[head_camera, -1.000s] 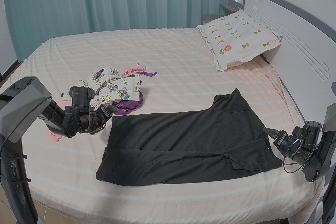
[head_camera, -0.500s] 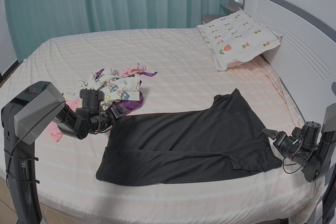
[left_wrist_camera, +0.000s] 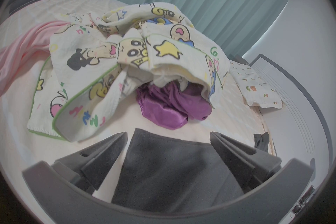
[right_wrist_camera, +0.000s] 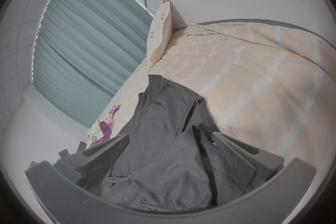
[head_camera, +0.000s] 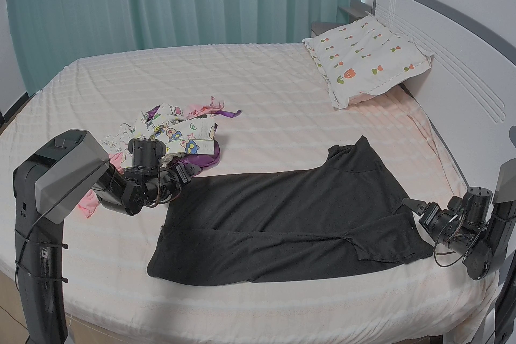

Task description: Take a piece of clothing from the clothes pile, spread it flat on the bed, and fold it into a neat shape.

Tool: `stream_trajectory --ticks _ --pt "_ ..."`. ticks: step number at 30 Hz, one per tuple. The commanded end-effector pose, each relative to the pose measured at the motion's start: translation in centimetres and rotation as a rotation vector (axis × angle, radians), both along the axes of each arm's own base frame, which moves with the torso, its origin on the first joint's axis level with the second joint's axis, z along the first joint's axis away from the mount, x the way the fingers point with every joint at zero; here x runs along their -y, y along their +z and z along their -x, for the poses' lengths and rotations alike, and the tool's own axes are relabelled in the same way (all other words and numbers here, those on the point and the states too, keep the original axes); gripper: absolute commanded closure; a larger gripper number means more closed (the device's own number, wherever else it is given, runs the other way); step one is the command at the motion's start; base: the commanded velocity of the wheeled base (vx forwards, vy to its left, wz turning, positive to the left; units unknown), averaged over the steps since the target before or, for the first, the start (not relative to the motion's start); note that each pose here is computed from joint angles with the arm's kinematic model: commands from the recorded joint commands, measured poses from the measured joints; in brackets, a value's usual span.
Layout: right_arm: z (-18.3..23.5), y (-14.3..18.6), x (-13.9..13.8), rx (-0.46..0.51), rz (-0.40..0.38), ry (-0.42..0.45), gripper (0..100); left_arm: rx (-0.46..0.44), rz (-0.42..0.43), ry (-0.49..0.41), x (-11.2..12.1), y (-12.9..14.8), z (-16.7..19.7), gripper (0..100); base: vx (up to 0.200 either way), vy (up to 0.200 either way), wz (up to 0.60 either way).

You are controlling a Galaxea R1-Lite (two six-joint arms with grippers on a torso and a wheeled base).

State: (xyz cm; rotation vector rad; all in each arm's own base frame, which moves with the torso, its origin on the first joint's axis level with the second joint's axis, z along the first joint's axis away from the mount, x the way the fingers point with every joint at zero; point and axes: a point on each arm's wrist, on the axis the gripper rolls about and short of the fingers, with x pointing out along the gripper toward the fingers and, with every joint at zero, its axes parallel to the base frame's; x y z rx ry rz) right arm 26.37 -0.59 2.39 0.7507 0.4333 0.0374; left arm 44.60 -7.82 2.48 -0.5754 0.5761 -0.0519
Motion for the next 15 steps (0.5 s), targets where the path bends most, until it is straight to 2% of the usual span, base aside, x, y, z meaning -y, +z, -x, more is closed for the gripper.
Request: stream_trajectory --ticks 1,2,3,10,15 --pt "0.0 0.0 0.0 0.008 0.000 0.000 0 0.008 -0.008 0.017 0.0 -0.2 -0.4 0 0.000 0.000 0.00" --pt "0.0 0.0 0.0 0.006 0.000 0.000 0 0.012 -0.009 0.020 0.0 -0.1 -0.5 0 0.000 0.000 0.00" --pt "-0.1 -0.1 0.0 0.003 0.000 0.000 0 0.012 -0.009 0.020 0.0 -0.1 -0.5 100 0.000 0.000 0.00" --pt "-0.2 0.1 0.1 0.013 0.004 -0.003 0 0.008 -0.012 0.038 -0.5 -0.2 -0.5 100 0.000 0.000 0.00" --pt "-0.7 0.4 0.1 0.039 0.010 -0.001 0 0.017 -0.047 0.127 -1.2 -0.1 -0.5 100 0.000 0.000 0.00"
